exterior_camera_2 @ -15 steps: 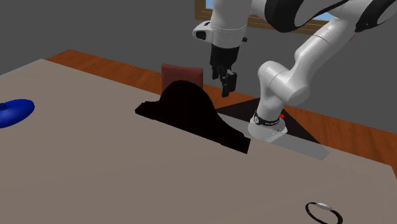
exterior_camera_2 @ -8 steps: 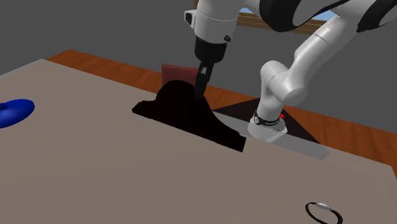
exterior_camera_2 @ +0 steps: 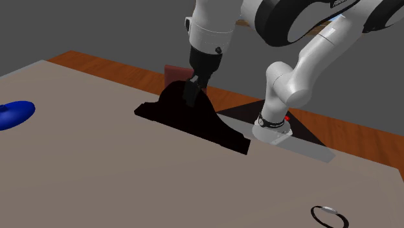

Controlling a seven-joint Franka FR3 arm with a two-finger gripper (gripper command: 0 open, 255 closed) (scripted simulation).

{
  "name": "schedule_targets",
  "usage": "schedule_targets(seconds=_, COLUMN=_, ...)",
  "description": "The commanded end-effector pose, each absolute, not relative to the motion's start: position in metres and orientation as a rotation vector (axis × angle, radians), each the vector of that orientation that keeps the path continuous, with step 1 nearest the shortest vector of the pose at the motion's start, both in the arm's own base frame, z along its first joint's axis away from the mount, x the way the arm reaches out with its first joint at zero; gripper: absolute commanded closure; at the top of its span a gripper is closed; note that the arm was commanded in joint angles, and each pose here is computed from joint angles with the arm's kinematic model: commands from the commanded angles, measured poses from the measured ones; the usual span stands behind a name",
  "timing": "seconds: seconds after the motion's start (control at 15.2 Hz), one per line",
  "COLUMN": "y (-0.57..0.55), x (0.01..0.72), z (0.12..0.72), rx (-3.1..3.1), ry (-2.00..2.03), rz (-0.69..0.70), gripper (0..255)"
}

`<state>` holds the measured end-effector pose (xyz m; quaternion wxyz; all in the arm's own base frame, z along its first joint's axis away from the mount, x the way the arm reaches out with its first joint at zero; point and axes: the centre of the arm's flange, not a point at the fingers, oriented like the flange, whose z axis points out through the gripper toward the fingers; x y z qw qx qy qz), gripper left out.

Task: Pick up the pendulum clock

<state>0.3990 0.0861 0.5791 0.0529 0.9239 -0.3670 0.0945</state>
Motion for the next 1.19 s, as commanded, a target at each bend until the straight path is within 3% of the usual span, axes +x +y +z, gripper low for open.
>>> schedule_targets(seconds=0.0, y=0.087, x=0.399, z=0.569, rx=2.808, ry=-1.117, rz=0.288, gripper=0)
schedule_targets(seconds=0.13, y=0.087, x=0.399, z=0.565, rx=2.808, ry=-1.117, rz=0.288, gripper=0)
schedule_targets(seconds=0.2, y=0.086, x=0.398, z=0.565, rx=2.808, ry=-1.117, rz=0.288, gripper=255)
schedule_targets(seconds=1.12, y=0.087, x=0.399, z=0.592, rx=2.808, ry=-1.117, rz=0.288, gripper=255)
